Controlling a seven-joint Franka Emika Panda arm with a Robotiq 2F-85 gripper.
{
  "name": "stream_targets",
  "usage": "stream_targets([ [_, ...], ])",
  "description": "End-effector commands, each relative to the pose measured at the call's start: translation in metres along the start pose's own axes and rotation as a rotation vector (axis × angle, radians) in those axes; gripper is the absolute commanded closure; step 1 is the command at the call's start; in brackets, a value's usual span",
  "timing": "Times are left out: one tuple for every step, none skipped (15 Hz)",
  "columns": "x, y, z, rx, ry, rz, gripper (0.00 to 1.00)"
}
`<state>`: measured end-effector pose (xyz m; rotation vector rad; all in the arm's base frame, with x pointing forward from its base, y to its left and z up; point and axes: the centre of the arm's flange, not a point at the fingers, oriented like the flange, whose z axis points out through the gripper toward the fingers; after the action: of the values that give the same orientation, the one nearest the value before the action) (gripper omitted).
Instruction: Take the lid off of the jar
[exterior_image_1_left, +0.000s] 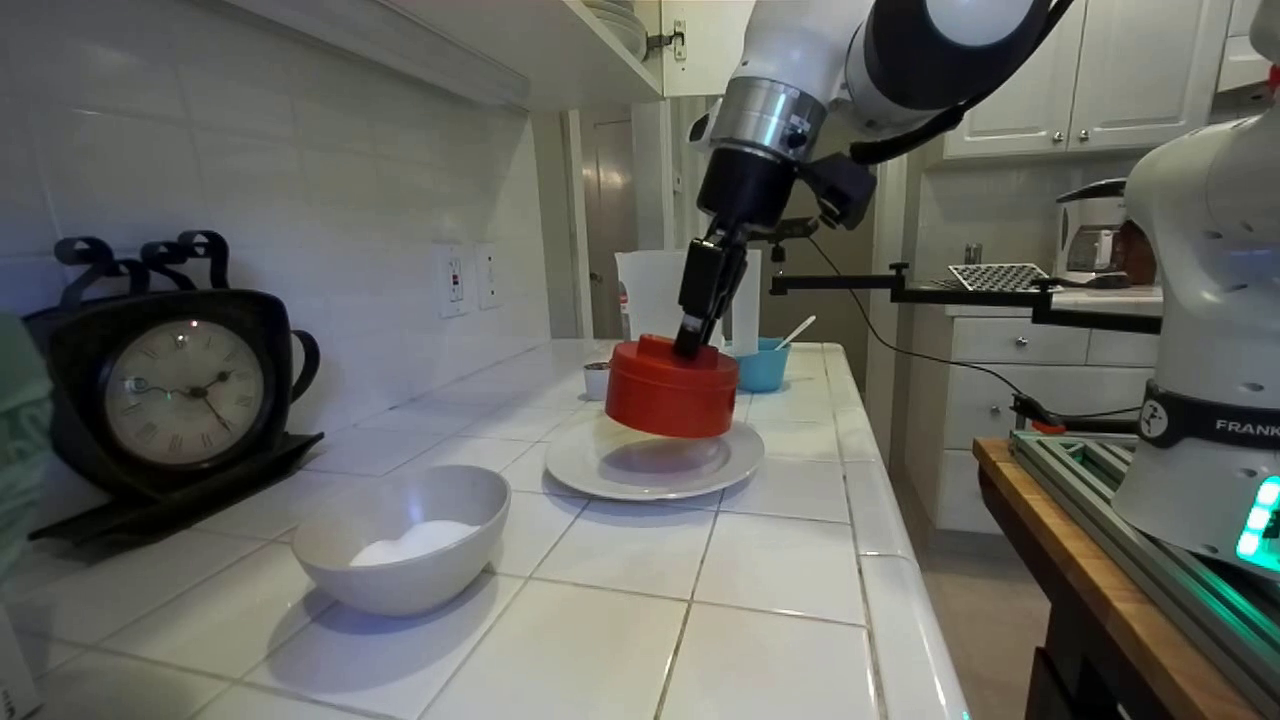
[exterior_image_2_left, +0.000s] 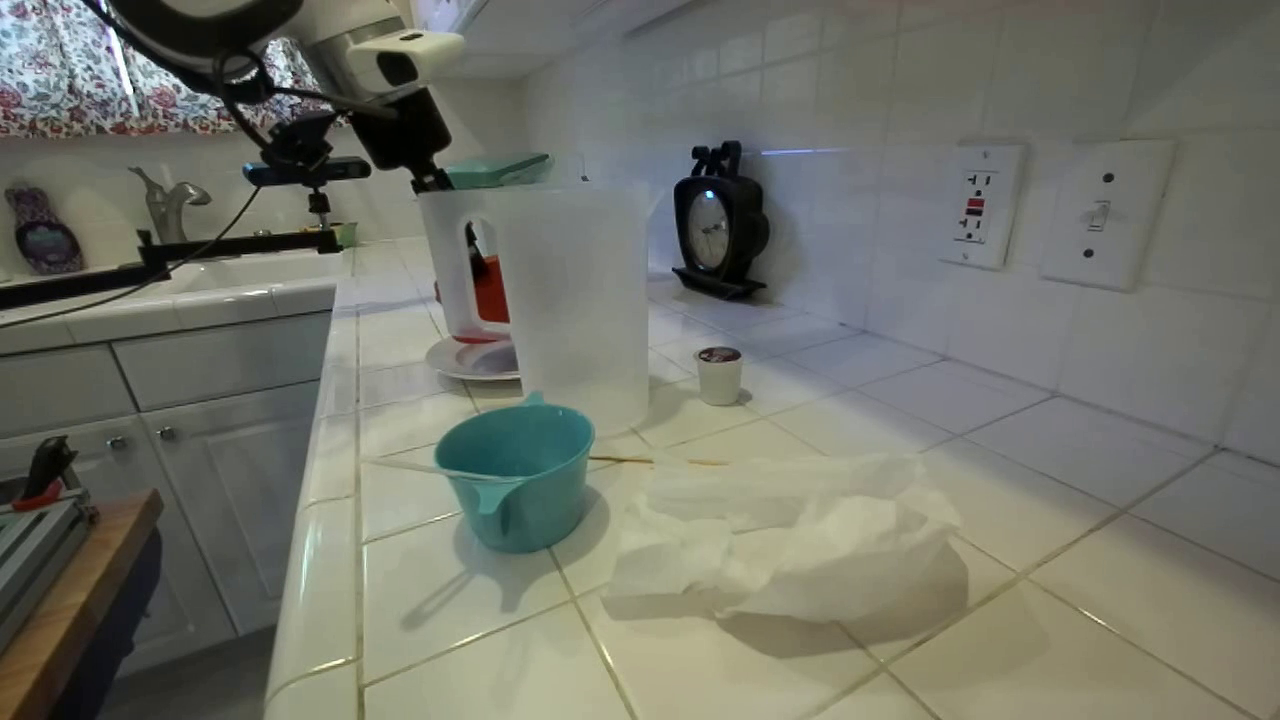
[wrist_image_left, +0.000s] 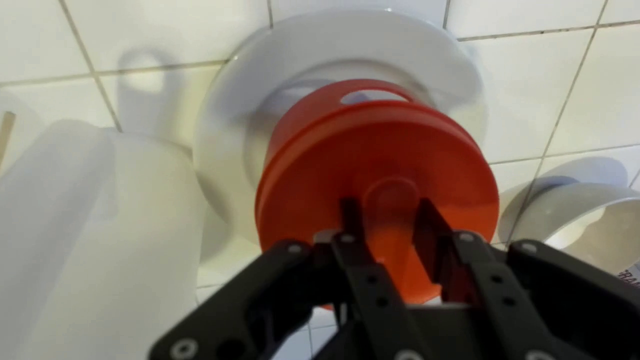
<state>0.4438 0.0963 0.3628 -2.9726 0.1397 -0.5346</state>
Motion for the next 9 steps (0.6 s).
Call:
stream_targets([
  [0.002,0.003,0.013,-0.008,0.013,-0.016,0.92],
  [0.002,0.004,0.015,-0.011,0.009,-0.017,0.92],
  [0.002,0.005,0.018,-0.017,0.009,-0.019,0.92],
  [0.002,0.006,0.021,-0.024,0.007,-0.025,0.92],
  [0.002,0.007,0.023,-0.031,0.005,-0.031,0.92],
  [0.002,0.008,0.025,-0.035,0.002,-0.035,0.92],
  [0.003,0.009,0.027,-0.040,-0.002,-0.039,0.92],
  [0.003,0.010,0.028,-0.048,-0.004,-0.043,0.92],
  [0.003,0.010,0.030,-0.056,-0.009,-0.050,0.92],
])
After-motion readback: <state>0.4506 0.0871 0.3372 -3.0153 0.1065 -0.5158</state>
